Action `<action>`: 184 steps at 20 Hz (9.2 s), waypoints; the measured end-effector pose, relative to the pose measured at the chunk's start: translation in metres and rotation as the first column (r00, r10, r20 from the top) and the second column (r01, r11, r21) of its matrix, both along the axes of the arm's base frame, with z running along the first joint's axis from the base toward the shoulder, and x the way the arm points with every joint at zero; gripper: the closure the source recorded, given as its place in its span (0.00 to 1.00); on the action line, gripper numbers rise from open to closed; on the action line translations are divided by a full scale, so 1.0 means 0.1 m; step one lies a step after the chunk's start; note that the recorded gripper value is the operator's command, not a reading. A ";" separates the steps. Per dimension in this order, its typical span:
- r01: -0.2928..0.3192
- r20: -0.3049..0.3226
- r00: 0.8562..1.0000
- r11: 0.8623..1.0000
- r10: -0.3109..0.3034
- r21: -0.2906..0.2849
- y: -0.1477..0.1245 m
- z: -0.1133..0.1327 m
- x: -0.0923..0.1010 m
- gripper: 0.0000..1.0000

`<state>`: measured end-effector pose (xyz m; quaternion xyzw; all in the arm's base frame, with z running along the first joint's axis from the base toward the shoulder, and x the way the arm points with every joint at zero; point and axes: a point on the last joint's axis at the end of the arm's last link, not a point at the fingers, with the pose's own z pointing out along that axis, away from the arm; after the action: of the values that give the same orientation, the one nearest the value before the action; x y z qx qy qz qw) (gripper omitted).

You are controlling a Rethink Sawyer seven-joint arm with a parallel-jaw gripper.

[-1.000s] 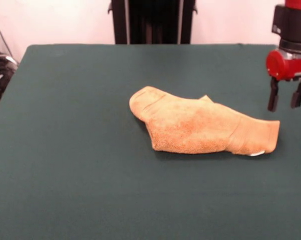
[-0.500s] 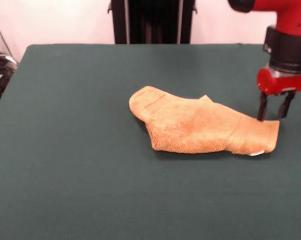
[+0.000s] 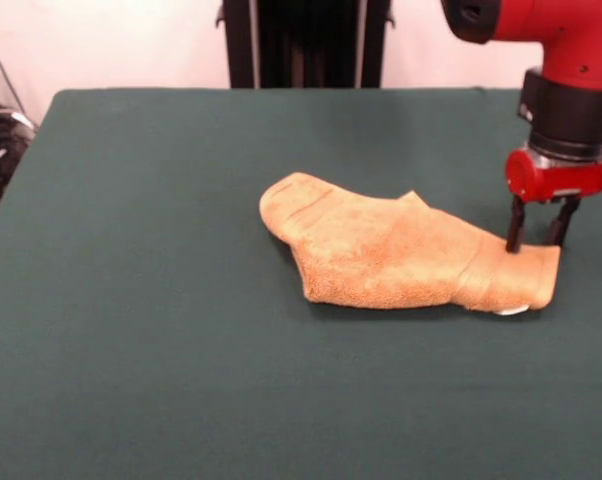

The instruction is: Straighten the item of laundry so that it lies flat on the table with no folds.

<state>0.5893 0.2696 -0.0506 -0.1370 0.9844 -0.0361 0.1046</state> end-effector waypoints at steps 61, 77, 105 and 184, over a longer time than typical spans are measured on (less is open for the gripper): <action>0.145 0.142 0.978 0.986 -0.155 0.083 -0.37 -0.07 1.00 1.00; 0.254 -0.042 0.967 0.961 -0.251 0.112 -0.52 -0.01 1.36 1.00; 0.649 -0.630 0.708 0.644 -0.319 0.404 -1.64 -0.19 1.60 1.00; -0.170 -0.293 0.912 0.915 0.287 0.366 -0.26 0.17 2.11 1.00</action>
<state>0.7999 0.2438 -0.0333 -0.2373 0.9560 0.1674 -0.0423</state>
